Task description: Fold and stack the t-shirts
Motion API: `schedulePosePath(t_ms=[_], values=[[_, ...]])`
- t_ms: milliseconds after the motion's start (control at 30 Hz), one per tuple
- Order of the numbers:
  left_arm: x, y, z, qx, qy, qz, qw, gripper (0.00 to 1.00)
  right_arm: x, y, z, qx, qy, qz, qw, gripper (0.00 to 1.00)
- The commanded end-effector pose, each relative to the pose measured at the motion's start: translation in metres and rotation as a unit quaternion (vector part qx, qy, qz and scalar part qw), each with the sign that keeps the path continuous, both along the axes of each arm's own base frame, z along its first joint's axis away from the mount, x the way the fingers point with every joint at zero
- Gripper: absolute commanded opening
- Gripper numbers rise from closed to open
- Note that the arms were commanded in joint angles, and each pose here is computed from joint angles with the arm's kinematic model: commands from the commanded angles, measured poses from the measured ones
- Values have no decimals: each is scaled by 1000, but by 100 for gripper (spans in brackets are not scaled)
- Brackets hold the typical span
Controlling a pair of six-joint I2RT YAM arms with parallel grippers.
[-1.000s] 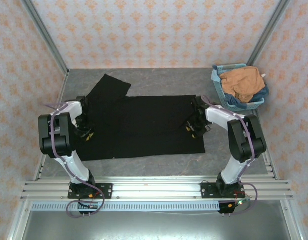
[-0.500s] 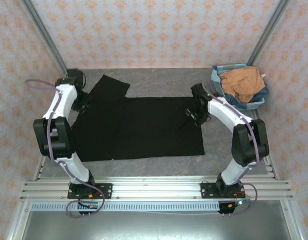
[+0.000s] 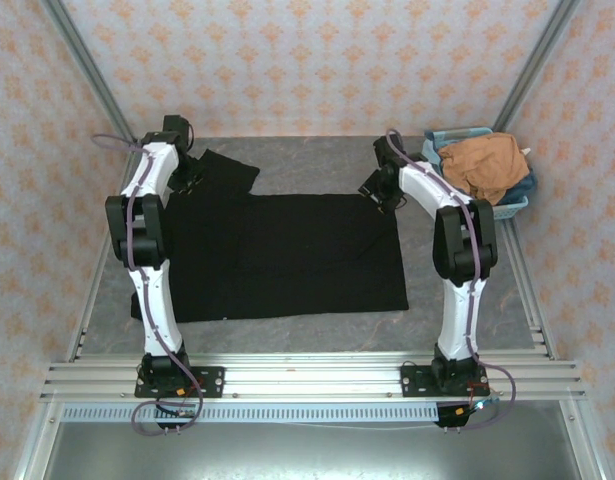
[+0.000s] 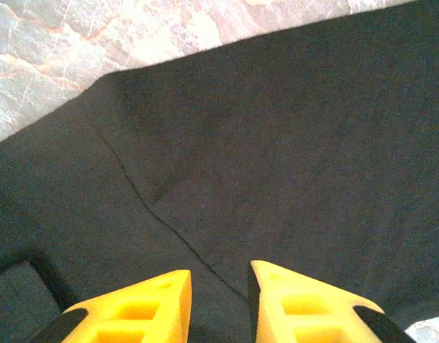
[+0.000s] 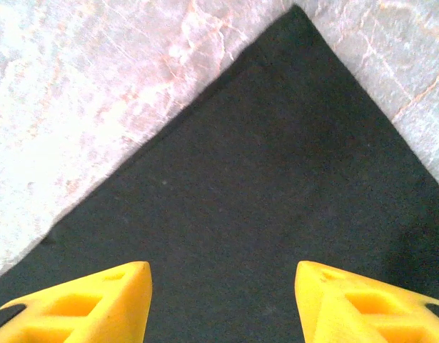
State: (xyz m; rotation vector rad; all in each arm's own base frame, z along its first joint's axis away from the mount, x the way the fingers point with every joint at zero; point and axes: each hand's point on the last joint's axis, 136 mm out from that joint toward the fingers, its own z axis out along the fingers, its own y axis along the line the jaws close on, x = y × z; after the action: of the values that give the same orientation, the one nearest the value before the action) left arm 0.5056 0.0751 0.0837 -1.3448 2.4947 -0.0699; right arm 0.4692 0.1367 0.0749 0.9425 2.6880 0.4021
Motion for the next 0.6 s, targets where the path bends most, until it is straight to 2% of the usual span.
schedulePosePath(t_ms=[0,333,567], values=[[-30,-6,7,-6,22,6,1000,28,-15,10,-14,2,30,2,1000,56],[-91,18,-54,-6,100,41,994,27,-50,14,-56,-20,81,0,997,55],[-117,40,-65,10,134,49,990,27,-82,26,-73,-15,116,3,993,55]])
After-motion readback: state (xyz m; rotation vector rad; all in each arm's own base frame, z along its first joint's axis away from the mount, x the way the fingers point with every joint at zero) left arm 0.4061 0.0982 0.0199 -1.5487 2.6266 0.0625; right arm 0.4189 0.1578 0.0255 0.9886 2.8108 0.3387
